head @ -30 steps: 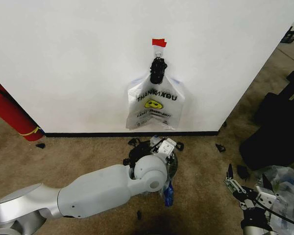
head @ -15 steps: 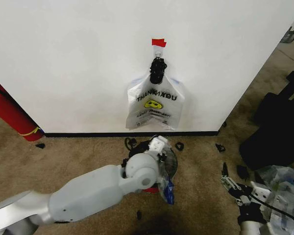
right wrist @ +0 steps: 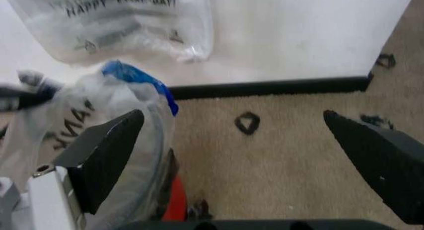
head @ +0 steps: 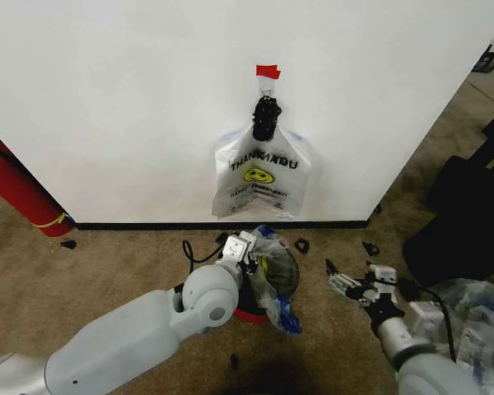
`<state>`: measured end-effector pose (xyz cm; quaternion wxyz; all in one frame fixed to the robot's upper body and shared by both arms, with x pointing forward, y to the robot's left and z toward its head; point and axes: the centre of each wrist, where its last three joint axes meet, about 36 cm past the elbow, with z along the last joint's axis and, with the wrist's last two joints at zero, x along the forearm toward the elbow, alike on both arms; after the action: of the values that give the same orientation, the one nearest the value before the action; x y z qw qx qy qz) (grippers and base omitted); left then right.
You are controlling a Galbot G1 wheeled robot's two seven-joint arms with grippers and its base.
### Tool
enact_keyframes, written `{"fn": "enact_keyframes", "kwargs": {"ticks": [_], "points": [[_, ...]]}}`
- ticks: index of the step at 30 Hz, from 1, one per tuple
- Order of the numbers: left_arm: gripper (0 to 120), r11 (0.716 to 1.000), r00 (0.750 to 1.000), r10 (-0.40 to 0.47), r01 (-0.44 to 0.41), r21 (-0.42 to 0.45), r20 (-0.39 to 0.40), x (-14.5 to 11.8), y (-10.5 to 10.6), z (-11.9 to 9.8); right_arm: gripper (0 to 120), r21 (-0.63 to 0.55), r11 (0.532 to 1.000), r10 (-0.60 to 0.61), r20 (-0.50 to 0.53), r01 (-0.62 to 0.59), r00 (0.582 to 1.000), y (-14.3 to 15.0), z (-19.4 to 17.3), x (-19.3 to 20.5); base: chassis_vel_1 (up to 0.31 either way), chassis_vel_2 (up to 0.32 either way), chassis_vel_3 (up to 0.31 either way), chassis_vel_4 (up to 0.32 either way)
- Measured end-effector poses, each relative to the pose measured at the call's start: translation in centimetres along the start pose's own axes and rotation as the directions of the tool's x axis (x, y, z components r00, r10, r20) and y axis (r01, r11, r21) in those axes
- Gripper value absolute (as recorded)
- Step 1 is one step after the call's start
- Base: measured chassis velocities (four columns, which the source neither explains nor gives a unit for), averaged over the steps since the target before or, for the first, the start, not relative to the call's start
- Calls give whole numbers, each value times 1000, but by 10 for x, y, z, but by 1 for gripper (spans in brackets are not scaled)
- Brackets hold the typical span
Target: Pick up the garbage bag from the wall and place it over the trash bin.
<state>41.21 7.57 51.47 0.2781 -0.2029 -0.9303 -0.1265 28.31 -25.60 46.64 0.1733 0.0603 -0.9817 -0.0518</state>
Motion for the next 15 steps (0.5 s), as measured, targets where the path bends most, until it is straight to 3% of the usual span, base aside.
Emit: {"fn": "enact_keyframes", "kwargs": {"ticks": [6, 15], "points": [[0, 1000, 1000, 5, -5, -2, 7, -3, -2, -3, 100, -5, 1000, -14, -97, 13, 995, 2, -11, -40, 0, 0, 0, 0], [0, 1000, 1000, -24, 24, 17, 15, 0, 14, -5, 100, -87, 993, -93, -219, 75, 971, 25, -43, -82, 0, 0, 0, 0]]}}
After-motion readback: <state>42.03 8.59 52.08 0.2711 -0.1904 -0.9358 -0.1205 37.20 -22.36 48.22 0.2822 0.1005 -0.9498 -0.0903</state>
